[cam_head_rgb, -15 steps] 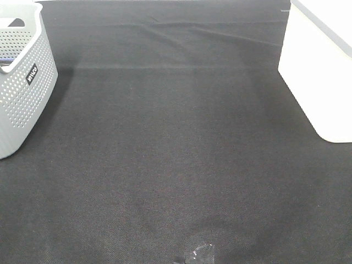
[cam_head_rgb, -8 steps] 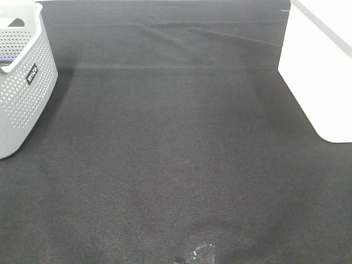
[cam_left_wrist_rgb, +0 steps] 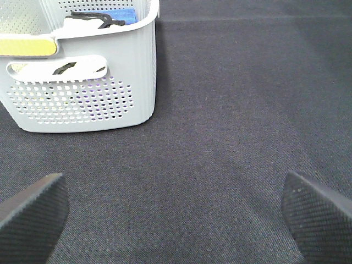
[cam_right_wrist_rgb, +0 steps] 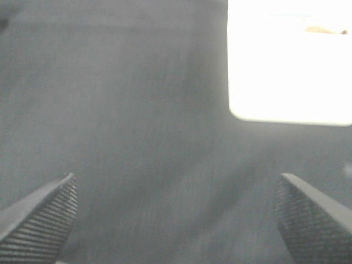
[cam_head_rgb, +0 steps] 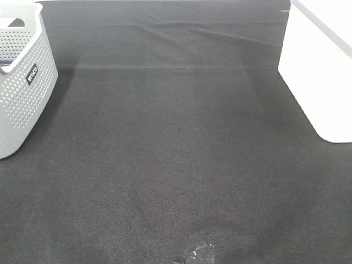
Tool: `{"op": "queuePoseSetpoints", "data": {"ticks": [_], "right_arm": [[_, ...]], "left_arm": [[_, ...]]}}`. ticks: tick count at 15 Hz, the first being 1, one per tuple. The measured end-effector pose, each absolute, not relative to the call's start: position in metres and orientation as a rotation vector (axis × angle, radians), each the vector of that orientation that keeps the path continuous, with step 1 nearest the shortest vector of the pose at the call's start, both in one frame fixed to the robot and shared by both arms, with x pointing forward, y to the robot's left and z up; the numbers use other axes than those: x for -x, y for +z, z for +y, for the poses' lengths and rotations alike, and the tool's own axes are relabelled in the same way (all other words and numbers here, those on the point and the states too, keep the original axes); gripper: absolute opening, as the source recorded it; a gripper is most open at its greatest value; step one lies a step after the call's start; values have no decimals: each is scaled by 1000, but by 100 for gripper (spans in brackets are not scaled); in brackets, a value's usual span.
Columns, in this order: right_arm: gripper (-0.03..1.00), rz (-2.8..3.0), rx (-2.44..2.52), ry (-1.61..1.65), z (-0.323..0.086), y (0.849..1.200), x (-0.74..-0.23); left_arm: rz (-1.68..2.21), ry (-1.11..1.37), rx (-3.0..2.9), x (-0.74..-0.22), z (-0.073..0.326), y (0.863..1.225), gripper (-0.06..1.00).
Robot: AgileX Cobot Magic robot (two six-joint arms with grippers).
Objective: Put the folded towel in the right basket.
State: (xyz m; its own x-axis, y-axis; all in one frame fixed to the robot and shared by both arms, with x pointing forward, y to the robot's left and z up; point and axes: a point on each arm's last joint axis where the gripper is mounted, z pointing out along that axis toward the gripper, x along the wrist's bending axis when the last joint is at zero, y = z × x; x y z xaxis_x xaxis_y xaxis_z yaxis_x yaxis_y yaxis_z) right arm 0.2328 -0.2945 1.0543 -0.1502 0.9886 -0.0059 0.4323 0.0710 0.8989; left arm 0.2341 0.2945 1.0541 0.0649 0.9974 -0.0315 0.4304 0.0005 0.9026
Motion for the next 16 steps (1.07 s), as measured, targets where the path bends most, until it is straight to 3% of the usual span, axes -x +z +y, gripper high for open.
{"op": "queuePoseSetpoints", "data": {"ticks": [16], "right_arm": [[94,1642,-1475,1024,-293,1053,-233]], "left_arm": [[1479,900,-1547,-234,295,1054,99]]}}
